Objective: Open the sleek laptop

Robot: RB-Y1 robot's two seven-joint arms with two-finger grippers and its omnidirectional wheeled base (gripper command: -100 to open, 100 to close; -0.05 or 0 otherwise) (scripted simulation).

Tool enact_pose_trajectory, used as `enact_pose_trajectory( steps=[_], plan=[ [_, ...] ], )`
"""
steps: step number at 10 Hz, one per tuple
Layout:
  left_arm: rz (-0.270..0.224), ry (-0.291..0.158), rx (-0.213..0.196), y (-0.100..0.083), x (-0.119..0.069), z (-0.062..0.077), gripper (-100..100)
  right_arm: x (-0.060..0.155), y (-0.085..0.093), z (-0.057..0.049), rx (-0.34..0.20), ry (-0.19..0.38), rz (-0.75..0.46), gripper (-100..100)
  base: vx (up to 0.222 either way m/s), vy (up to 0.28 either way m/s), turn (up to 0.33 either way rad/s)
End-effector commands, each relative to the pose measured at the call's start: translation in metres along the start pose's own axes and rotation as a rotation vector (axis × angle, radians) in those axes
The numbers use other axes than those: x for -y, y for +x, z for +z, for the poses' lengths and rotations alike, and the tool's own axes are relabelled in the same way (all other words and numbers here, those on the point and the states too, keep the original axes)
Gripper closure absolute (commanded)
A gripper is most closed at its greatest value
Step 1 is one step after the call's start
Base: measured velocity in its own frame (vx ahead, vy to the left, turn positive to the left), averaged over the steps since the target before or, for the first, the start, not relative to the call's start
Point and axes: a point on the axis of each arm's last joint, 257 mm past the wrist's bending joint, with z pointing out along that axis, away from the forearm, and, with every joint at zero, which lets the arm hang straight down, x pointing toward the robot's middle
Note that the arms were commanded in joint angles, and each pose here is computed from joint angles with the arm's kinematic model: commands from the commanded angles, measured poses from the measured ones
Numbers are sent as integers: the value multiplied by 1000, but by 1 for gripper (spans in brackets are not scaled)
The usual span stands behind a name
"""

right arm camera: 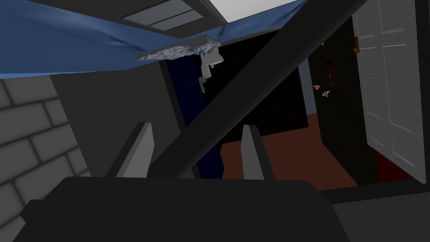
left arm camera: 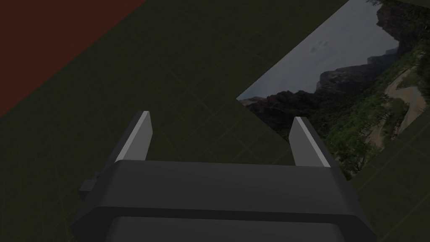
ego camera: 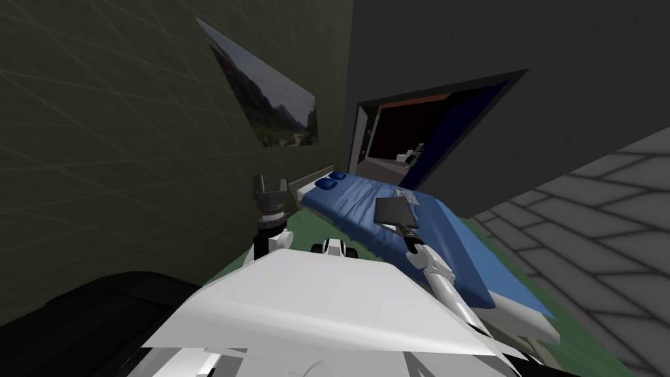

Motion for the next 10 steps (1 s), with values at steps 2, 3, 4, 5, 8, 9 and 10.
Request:
enact_pose_trajectory(
  steps=[2, 3, 4, 5, 8, 9, 10],
  plan=[
    [0, 0, 0, 0, 0, 0, 0, -17, -4, 14, -16, -56, 3, -100, 27, 51, -89],
    [0, 0, 0, 0, 0, 0, 0, -7, 4, 14, -31, -35, 13, -100, -58, 27, 77],
    [0, 0, 0, 0, 0, 0, 0, -24, -9, 24, -25, -71, -9, -100, -75, 32, 40],
    [0, 0, 0, 0, 0, 0, 0, -12, -1, 25, -41, -47, 13, -100, -60, 23, 18],
    [0, 0, 0, 0, 0, 0, 0, -15, -7, 35, -49, -51, 13, -100, -44, 18, 21],
    [0, 0, 0, 0, 0, 0, 0, -10, -4, 35, -55, -42, 12, -100, -16, 16, 2],
    [0, 0, 0, 0, 0, 0, 0, -23, -19, 44, -44, -69, -2, -100, -44, 40, 23]
  ],
)
